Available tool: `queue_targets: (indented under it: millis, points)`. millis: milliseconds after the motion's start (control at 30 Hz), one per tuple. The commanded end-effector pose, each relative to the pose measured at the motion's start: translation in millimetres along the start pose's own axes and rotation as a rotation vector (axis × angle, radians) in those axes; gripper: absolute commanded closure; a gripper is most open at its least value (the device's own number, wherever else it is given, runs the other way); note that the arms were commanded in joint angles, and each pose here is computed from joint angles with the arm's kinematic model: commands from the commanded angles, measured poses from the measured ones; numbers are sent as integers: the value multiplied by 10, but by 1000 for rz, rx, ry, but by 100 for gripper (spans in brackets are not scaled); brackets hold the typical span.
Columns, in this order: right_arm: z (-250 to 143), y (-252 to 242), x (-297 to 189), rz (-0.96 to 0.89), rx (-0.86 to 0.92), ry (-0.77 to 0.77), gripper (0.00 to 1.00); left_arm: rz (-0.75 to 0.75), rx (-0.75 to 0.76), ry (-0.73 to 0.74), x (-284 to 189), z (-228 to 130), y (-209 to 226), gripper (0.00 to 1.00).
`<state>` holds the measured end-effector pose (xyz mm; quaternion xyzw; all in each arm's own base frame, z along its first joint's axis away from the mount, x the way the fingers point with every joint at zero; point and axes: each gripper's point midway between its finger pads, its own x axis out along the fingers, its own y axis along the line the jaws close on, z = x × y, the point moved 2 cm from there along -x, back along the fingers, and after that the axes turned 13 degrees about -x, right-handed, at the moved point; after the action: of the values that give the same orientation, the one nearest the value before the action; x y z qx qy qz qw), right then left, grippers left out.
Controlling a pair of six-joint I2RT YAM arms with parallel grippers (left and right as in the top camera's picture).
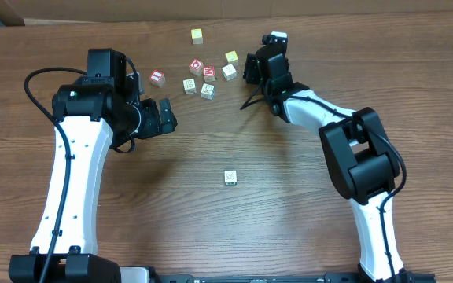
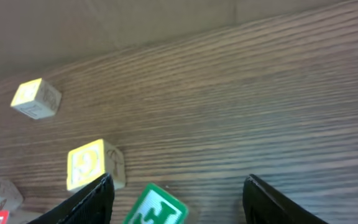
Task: Flip 5 blocks
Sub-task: 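Move the right gripper back over the block cluster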
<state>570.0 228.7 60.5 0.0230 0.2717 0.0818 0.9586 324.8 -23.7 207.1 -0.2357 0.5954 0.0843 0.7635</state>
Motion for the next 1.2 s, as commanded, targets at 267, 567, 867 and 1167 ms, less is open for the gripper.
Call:
queue_targets:
  millis: [267,567,867,1167]
  points:
    - [-150,175,145,99,17,-9,33,-6,2,-21,-45,57,-24,0]
    - [-15,178,-13,95,12,20,55,-6,2,-21,-45,57,-24,0]
    - [370,185,-680,105,-2,127,54,-6,2,-21,-45,57,-24,0]
    - [331,242,-1248,183,-13,300,43,-6,2,-21,-45,57,-24,0]
